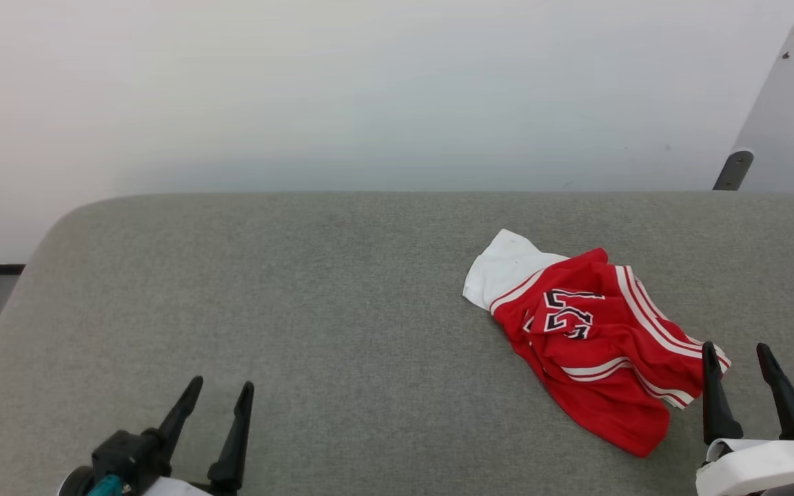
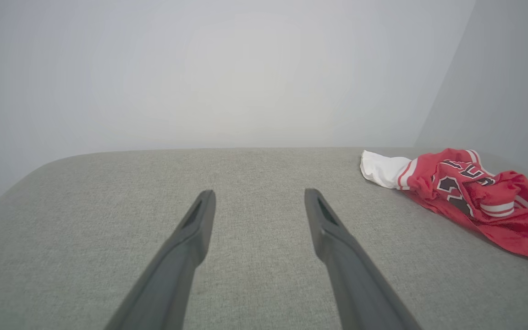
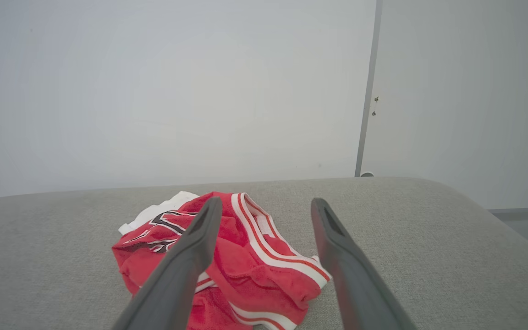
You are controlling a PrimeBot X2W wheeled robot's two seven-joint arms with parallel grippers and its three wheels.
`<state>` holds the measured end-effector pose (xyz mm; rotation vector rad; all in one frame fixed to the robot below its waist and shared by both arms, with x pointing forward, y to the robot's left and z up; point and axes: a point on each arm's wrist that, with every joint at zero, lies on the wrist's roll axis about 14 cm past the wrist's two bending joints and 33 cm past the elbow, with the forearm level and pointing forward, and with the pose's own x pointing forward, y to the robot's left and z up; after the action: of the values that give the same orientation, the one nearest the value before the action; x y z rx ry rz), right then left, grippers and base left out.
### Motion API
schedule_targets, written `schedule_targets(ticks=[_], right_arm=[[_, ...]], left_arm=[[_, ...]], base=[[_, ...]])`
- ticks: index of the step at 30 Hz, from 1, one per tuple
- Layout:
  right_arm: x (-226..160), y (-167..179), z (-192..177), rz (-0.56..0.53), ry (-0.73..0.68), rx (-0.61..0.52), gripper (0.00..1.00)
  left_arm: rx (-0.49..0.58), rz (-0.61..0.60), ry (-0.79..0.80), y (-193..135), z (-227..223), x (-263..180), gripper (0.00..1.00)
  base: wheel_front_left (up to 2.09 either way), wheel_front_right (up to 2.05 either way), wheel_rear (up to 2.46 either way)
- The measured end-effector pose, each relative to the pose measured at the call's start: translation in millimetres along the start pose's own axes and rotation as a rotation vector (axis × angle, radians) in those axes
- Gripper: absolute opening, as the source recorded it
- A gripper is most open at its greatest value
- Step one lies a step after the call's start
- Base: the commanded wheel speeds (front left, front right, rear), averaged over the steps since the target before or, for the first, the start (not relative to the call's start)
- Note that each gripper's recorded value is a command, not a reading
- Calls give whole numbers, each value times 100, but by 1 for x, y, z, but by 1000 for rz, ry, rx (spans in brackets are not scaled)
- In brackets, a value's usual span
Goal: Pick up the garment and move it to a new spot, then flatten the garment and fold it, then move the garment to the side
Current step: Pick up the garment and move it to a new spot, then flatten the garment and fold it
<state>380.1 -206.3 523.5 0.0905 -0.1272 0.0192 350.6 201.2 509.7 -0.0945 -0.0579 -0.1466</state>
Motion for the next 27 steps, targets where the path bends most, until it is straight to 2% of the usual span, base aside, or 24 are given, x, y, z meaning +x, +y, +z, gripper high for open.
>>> schedule_targets(ticks=[14, 17, 23, 27], right_arm=[[-10, 0, -7, -18, 17, 27, 100], [-6, 1, -1, -19, -1, 33, 100], [-6, -2, -3, -39, 2, 47, 100], [2, -5, -1, -55, -8, 71, 100]], left_arm=[[1, 5, 24, -3, -11, 2, 100], [-11, -26, 28, -12, -13, 11, 100], [41, -217, 70, -51, -1, 68, 100], [85, -299, 197, -63, 2, 120, 100]], base=[[0, 0, 0], [0, 0, 0], [0, 0, 0], [0, 0, 0]])
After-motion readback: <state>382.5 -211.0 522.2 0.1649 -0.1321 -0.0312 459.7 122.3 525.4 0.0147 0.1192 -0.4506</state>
